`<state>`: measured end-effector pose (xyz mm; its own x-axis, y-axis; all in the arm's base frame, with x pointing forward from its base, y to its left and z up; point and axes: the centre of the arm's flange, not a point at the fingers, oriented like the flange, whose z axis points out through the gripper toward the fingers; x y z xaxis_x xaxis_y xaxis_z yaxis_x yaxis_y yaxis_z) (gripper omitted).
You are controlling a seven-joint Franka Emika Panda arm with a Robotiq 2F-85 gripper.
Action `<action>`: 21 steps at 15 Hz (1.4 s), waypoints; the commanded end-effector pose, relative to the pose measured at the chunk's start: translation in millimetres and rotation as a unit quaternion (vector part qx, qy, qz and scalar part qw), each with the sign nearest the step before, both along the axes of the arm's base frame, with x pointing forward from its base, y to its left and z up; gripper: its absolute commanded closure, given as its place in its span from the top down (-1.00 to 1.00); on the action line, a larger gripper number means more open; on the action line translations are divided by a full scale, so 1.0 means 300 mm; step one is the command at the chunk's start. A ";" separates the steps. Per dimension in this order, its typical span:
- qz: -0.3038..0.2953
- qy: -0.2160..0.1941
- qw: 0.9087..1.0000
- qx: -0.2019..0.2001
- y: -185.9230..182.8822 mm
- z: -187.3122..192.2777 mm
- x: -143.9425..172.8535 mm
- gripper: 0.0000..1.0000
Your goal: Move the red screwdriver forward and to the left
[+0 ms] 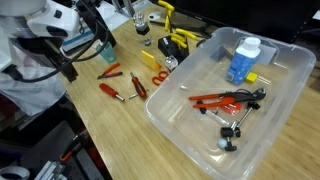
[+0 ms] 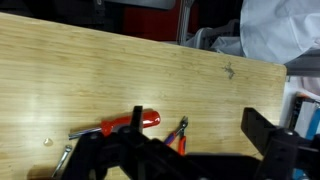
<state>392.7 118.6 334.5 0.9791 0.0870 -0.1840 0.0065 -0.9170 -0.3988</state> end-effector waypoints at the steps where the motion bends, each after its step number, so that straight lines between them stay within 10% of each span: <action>1: -0.001 0.001 1.000 0.002 0.002 -0.010 0.004 1.00; 9: -0.041 0.019 0.999 0.015 0.002 -0.028 0.033 1.00; 16: -0.235 0.105 0.966 0.003 -0.031 -0.258 0.086 1.00; 17: -0.192 0.093 0.977 0.000 -0.045 -0.222 0.051 1.00; 21: -0.222 0.107 0.969 -0.005 -0.044 -0.263 0.070 1.00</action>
<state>413.9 105.5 255.7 0.8589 -0.3370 -0.3857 -0.4715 -0.8142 -0.3387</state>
